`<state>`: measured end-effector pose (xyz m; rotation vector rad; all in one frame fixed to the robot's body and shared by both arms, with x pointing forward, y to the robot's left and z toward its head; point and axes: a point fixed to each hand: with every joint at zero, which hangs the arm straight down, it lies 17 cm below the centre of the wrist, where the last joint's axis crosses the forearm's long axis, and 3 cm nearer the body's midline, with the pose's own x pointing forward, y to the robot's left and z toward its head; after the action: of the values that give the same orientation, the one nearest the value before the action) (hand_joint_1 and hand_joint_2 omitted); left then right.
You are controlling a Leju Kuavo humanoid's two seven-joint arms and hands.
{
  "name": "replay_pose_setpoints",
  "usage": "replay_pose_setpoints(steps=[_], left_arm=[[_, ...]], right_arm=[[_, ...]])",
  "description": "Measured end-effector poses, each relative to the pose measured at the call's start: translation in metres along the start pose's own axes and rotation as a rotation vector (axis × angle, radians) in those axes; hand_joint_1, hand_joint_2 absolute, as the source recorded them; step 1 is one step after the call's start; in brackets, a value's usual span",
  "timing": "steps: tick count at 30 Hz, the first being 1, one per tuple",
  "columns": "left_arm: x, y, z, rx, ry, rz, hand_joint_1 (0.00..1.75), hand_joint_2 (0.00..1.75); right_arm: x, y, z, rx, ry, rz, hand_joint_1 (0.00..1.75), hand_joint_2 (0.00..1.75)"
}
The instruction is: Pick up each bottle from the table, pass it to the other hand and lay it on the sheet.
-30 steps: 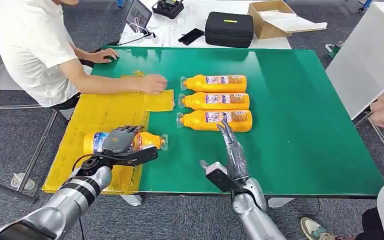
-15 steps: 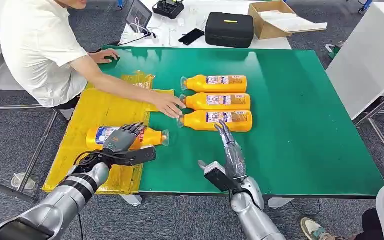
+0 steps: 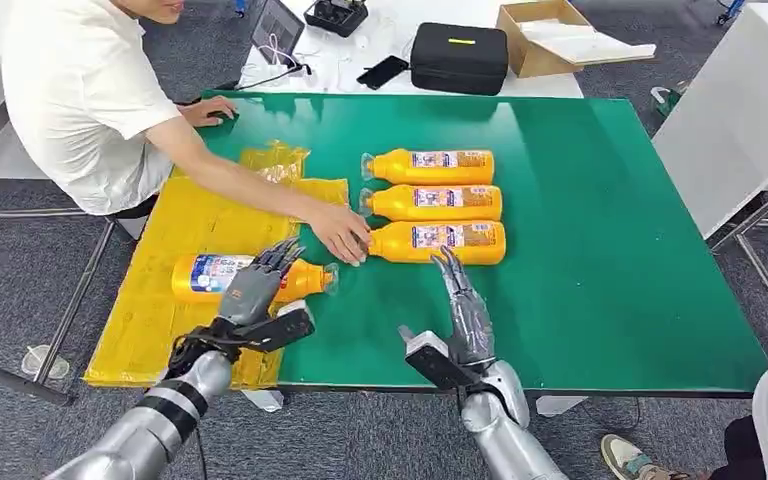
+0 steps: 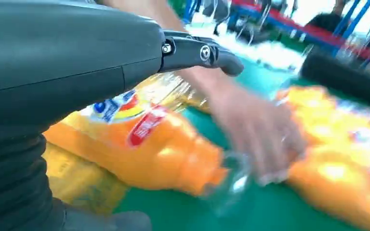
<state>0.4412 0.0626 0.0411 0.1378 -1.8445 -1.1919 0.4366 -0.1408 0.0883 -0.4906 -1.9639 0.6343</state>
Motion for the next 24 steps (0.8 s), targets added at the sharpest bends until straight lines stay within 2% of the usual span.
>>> replay_pose_setpoints(steps=[3, 7, 11, 17, 21, 24], left_arm=[[0.028, 0.012, -0.004, 0.112, -0.055, 0.035, 0.00, 1.75], [0.050, 0.020, -0.005, 0.173, -0.099, 0.076, 0.00, 1.75], [0.070, 0.027, -0.004, 0.221, -0.138, 0.111, 0.00, 1.75], [0.091, 0.032, 0.000, 0.257, -0.175, 0.148, 0.00, 1.75], [0.105, 0.032, 0.000, 0.272, -0.182, 0.262, 0.00, 1.75], [0.123, 0.029, 0.000, 0.300, -0.175, 0.433, 0.00, 1.75]], right_arm=[[0.000, 0.000, 0.005, 0.000, 0.001, 0.005, 0.00, 1.75], [0.001, -0.001, 0.008, -0.006, 0.000, 0.025, 0.00, 1.75], [0.001, -0.007, 0.010, -0.018, -0.019, 0.189, 0.00, 1.75], [0.005, -0.004, 0.015, 0.040, -0.094, 0.391, 0.00, 1.75], [0.002, -0.017, 0.009, 0.036, -0.105, 0.506, 0.00, 1.75], [-0.004, -0.037, 0.002, 0.011, -0.096, 0.599, 0.00, 1.75]])
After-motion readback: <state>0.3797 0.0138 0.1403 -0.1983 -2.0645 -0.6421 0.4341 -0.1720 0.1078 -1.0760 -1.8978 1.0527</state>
